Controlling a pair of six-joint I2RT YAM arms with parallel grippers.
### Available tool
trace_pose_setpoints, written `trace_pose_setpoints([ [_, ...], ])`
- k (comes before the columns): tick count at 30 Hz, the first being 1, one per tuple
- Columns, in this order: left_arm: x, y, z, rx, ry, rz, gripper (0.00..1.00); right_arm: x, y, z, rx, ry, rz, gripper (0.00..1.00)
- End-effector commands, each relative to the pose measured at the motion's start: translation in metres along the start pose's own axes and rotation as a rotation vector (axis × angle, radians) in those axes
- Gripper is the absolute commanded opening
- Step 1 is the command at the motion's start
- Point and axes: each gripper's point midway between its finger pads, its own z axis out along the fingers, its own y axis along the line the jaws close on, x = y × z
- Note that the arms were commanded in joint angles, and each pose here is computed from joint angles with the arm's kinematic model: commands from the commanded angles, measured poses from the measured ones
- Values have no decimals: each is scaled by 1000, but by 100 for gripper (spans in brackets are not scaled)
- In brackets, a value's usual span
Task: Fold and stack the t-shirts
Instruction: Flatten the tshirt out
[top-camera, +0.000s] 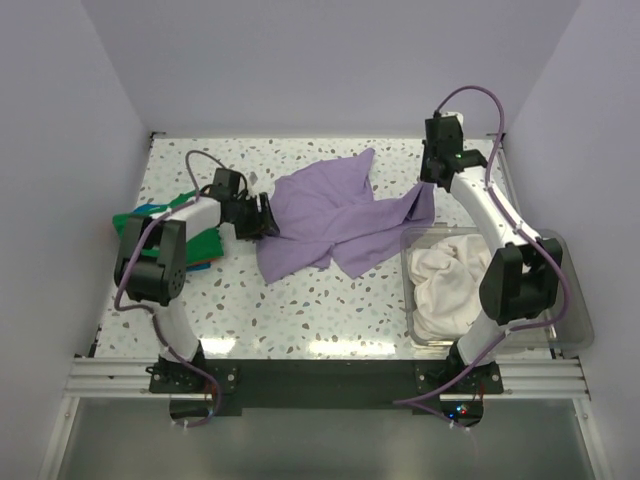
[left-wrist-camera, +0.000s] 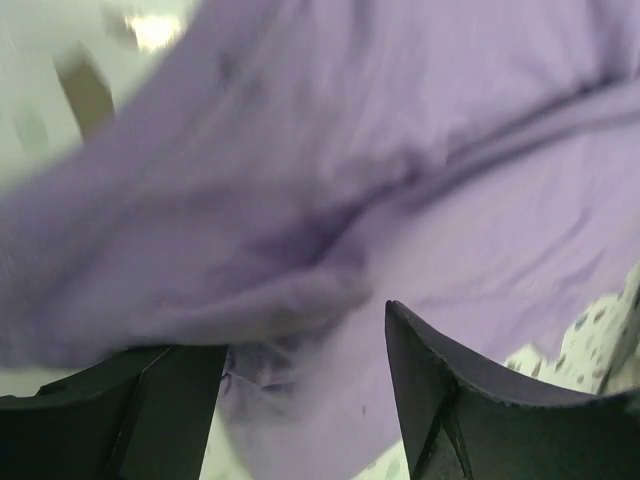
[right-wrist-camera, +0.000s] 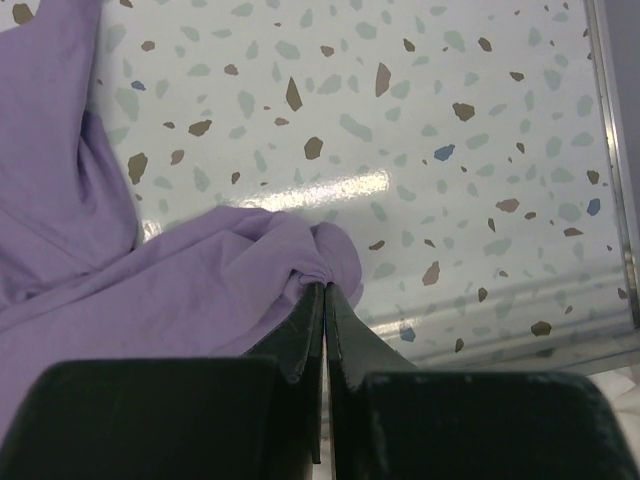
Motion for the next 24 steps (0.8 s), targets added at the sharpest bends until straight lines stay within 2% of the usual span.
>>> trace_pose_setpoints([
  [1,-35,34,42,-76,-33,30,70,-20,-3,-21,-26,-69,54,0],
  [3,-44,49,61,-108,-11,15,70,-21,-3,-24,-30,-71,57,0],
  [4,-68,44,62,-98,-50,28,70,-21,-3,-25,-35,-73,61,0],
  [6,-77,47,72,-98,-35,21,70,-22,-3,-27,-35,-75,64,0],
  [8,-103,37,72,-75,-87,33,70,-25,-3,-28,-38,-79,67,0],
  [13,-148,4,47,0,-213,62,72,-27,-3,-24,-21,-72,72,0],
  [14,-160,-8,29,19,-267,79,73,-25,-3,-23,-17,-64,72,0],
  [16,-152,-12,17,14,-288,88,73,-21,-1,-19,-20,-52,69,0],
  [18,-153,-27,-12,17,-358,119,73,-18,-1,-18,-23,-48,73,0],
  [19,-126,-24,-6,4,-315,123,73,-16,0,-16,-25,-44,72,0],
  [21,-112,-37,-24,8,-339,164,72,-15,1,-16,-29,-40,74,0],
  [22,-82,-37,-17,3,-286,179,72,-14,1,-15,-28,-38,74,0],
  [24,-56,-42,-21,-6,-269,210,70,-15,2,-15,-32,-40,73,0],
])
